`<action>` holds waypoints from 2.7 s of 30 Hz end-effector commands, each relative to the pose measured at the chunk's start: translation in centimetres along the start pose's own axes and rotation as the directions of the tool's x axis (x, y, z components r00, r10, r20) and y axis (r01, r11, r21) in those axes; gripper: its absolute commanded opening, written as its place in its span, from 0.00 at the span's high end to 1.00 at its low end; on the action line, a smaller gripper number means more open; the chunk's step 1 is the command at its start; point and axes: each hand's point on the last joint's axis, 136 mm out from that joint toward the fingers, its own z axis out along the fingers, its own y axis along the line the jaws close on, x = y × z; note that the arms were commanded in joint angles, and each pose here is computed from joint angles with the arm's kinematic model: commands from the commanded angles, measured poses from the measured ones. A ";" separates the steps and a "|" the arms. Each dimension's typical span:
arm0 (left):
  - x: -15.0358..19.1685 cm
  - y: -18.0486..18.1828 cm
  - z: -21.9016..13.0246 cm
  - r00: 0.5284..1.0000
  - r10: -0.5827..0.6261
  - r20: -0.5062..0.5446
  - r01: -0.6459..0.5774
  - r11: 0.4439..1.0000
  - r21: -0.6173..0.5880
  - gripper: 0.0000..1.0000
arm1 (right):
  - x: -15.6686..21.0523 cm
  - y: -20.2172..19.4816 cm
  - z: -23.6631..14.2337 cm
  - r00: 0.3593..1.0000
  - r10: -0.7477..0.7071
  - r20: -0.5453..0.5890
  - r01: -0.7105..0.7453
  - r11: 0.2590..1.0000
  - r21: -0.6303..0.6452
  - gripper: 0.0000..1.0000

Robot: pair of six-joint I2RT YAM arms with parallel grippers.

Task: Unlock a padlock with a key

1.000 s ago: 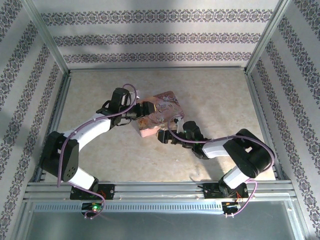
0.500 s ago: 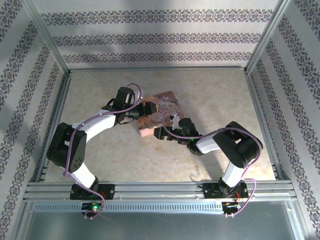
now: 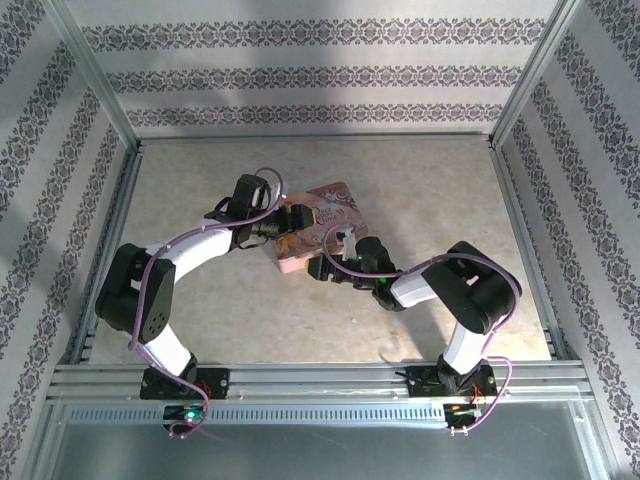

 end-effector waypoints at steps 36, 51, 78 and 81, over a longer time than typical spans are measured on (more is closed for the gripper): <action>0.7 2.2 0.4 1.000 0.010 0.000 -0.010 0.995 -0.098 0.26 | 1.1 -1.8 -0.7 0.990 0.136 0.039 -0.139 0.985 0.098 0.80; 4.1 3.6 0.6 0.998 -0.042 -0.037 0.037 0.991 -0.125 0.26 | 2.0 -6.5 -3.2 0.959 0.279 0.055 -0.270 0.833 0.482 0.87; 6.4 2.3 1.8 0.996 -0.060 -0.070 0.053 0.994 -0.097 0.26 | 0.4 -5.8 -2.1 0.952 0.251 0.178 -0.303 0.659 0.689 0.76; 6.5 2.3 1.8 0.996 -0.059 -0.074 0.051 0.994 -0.097 0.26 | 0.2 -5.0 -1.8 0.955 0.239 0.173 -0.292 0.679 0.674 0.70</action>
